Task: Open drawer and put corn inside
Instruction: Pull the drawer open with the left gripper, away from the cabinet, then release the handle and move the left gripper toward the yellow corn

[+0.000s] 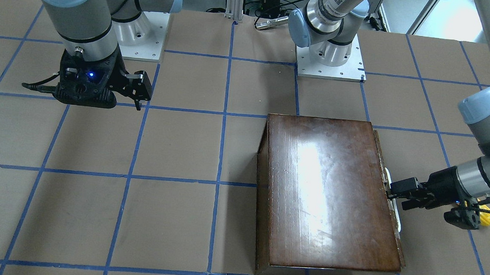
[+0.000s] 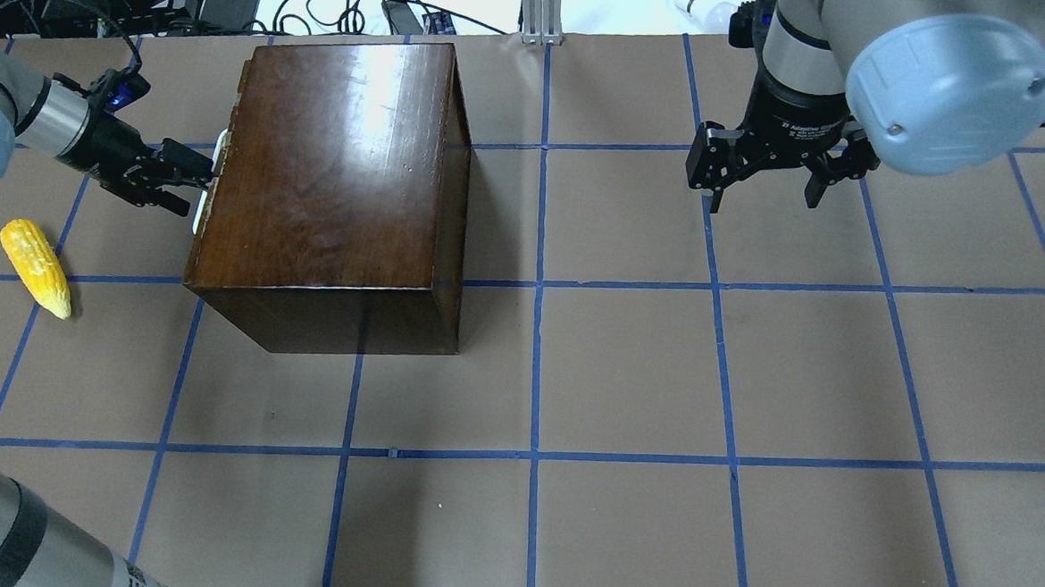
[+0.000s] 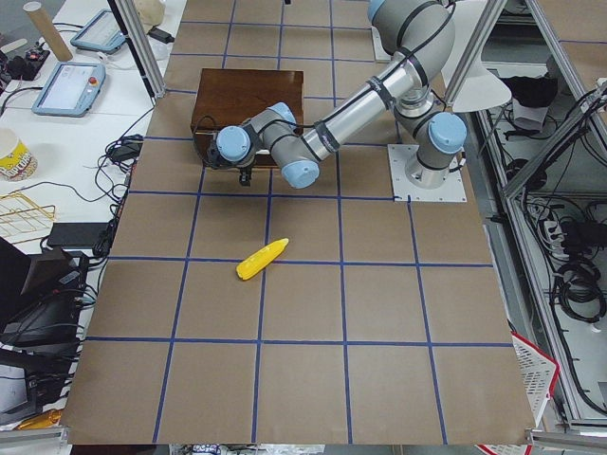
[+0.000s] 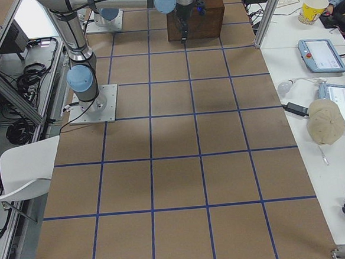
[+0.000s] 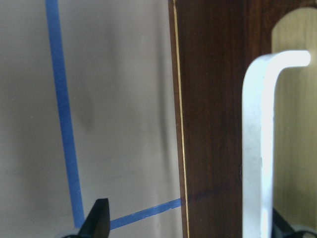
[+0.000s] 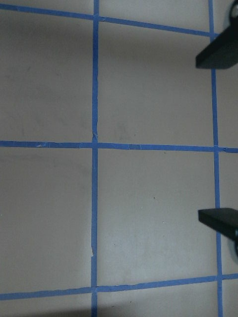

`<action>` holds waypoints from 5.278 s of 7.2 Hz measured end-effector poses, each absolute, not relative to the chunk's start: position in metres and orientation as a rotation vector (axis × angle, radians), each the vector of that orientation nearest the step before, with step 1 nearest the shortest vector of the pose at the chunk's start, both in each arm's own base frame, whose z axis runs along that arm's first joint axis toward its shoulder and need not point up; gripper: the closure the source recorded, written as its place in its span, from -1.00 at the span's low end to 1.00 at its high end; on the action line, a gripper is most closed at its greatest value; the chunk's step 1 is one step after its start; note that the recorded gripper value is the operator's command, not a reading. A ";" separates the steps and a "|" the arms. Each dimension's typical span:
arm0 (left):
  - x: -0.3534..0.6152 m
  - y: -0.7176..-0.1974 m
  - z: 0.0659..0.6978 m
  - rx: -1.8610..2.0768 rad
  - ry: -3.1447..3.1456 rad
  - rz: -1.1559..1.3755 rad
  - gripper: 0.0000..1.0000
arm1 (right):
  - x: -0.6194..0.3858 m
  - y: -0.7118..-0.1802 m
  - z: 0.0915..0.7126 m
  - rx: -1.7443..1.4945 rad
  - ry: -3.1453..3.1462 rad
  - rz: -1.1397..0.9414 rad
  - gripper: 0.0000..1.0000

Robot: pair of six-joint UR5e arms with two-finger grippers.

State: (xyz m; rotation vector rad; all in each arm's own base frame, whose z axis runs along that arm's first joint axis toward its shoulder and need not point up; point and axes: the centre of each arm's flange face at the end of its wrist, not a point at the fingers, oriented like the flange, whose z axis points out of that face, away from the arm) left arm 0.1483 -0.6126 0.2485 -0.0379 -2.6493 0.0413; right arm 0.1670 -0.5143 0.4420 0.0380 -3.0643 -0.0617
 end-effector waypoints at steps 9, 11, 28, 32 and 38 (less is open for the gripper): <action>0.192 -0.606 0.250 0.058 -2.658 0.066 -1.00 | 0.167 -0.514 0.442 0.038 -3.064 -0.063 -1.00; 0.199 -0.604 0.250 0.085 -2.661 0.063 -1.00 | 0.167 -0.514 0.442 0.038 -3.064 -0.062 -1.00; 0.241 -0.596 0.257 0.205 -2.729 0.034 -1.00 | 0.167 -0.514 0.442 0.038 -3.064 -0.062 -1.00; 0.238 -0.591 0.277 0.246 -2.749 0.041 -1.00 | 0.167 -0.514 0.442 0.038 -3.064 -0.062 -1.00; 0.292 -0.592 0.360 0.313 -2.904 0.095 -1.00 | 0.167 -0.514 0.442 0.038 -3.064 -0.062 -1.00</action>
